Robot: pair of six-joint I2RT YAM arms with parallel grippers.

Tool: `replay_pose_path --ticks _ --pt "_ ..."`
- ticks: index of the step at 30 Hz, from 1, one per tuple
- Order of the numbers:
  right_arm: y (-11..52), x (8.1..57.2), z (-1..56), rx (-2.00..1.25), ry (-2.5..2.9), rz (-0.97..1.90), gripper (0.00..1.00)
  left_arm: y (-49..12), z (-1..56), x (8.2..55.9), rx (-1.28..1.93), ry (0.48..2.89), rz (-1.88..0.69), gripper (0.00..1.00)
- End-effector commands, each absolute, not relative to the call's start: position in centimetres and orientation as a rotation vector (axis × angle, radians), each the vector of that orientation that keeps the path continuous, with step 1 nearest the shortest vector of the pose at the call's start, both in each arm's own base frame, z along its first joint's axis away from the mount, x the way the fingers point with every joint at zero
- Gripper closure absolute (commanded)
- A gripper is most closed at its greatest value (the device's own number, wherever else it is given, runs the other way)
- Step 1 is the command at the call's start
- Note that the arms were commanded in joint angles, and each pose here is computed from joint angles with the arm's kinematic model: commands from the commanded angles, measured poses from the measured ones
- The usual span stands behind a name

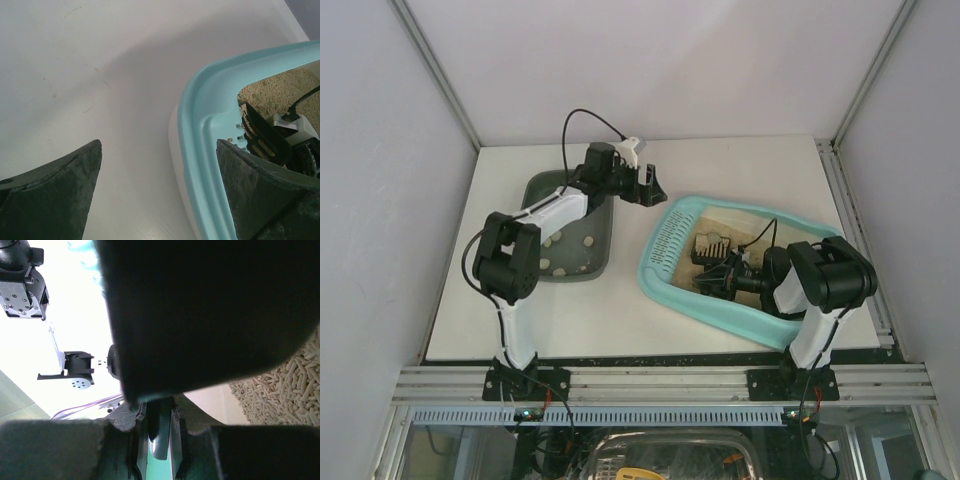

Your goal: Clean the litter box

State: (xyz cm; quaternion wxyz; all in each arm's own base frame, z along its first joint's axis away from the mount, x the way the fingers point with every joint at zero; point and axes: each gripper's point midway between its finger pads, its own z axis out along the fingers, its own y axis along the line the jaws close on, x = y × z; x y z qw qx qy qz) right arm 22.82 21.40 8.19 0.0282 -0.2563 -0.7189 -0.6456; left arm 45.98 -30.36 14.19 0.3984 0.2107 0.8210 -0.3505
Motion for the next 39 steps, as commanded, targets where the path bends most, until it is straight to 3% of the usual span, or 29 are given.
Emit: replay_pose_path --ticks 1,19,39 --pt "21.5 22.8 8.8 -0.703 -2.266 -2.017 1.00 -29.9 17.3 45.9 0.576 2.002 -0.910 0.00" --pt "20.6 21.3 7.5 -0.584 -2.452 -1.880 1.00 -28.9 17.6 46.3 0.557 2.014 -0.933 0.00" --pt "19.6 21.5 8.9 -0.513 -2.583 -1.935 1.00 -28.3 17.8 45.0 0.588 2.027 -0.920 0.00"
